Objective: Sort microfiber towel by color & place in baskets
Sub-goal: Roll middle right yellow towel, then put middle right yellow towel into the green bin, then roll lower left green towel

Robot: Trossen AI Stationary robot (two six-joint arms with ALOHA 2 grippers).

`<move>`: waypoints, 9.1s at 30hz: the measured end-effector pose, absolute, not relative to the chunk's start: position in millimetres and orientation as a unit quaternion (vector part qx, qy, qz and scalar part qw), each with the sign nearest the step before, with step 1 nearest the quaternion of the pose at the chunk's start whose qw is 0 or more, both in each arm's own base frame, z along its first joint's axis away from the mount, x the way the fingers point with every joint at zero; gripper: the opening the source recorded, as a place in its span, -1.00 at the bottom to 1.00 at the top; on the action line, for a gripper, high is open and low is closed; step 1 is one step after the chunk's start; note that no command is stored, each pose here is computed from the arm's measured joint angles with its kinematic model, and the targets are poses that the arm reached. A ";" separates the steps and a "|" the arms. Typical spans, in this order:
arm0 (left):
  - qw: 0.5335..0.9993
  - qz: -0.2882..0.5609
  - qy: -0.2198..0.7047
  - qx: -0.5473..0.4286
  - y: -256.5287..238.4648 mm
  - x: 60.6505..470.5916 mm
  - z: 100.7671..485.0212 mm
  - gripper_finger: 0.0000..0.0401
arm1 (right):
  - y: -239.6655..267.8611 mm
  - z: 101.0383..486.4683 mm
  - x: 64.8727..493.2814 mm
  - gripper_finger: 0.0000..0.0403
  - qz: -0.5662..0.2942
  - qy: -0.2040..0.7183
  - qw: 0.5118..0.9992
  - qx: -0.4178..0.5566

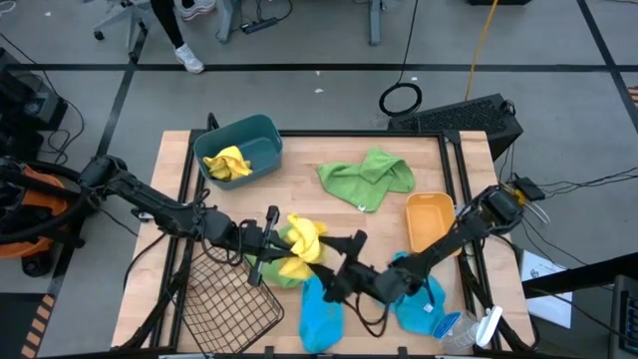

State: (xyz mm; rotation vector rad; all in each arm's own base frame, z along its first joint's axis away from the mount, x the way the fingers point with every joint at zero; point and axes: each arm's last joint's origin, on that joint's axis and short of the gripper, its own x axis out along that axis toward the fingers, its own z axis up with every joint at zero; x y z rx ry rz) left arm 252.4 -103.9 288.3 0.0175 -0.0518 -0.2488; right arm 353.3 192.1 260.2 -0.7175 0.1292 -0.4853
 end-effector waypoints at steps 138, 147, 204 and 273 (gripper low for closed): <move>0.905 0.296 0.098 0.288 -94.1 237.1 272.2 0.89 | 42.3 294.8 428.3 -0.96 -0.061 0.000 0.996 0.071; 0.905 0.272 0.099 0.310 -102.2 234.1 271.5 0.05 | 53.1 293.8 427.1 -0.95 -0.044 0.006 0.997 0.070; 0.854 0.324 0.407 0.014 157.1 160.7 222.2 -0.72 | 73.9 265.3 406.8 0.05 -0.148 0.188 0.970 0.034; 0.962 0.059 0.264 0.024 -51.0 174.3 253.7 0.68 | 139.1 146.9 437.0 0.53 -0.027 0.252 0.966 0.059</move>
